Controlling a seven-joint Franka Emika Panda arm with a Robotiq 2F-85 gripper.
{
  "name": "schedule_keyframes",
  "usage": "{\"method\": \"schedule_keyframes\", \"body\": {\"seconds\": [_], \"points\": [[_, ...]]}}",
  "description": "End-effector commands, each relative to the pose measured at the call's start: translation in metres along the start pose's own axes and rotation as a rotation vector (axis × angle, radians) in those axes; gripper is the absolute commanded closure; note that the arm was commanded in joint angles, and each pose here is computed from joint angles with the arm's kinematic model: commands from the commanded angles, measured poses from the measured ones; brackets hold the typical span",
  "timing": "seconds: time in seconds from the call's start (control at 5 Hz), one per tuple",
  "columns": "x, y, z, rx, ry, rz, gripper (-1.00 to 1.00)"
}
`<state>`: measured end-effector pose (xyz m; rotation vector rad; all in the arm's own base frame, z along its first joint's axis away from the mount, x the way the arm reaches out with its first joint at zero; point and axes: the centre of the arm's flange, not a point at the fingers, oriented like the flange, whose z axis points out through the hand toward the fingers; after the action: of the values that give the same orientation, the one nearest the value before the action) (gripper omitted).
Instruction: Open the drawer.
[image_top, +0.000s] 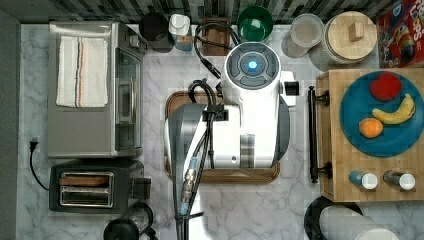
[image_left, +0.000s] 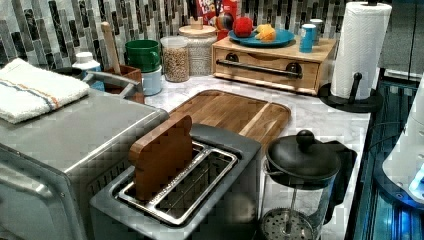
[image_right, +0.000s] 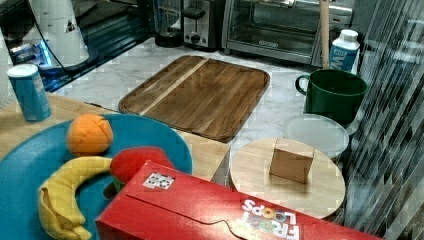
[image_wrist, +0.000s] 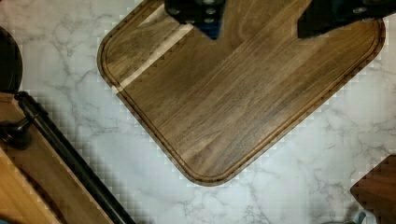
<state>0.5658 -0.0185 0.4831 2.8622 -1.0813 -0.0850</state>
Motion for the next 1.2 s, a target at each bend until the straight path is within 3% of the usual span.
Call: {"method": "schedule_keyframes", "body": {"seconds": [0.2, 0.4, 0.8, 1.2], "points": [[0.004, 0.003, 0.004, -0.005, -0.006, 0.005, -1.00], [0.000, 0.002, 0.008, -0.019, 0.017, -0.035, -1.00], [0.010, 0.022, 0.016, -0.083, -0.004, -0.202, -1.00], [0.021, 0.050, 0.031, -0.081, 0.041, -0.362, -1.00]]}}
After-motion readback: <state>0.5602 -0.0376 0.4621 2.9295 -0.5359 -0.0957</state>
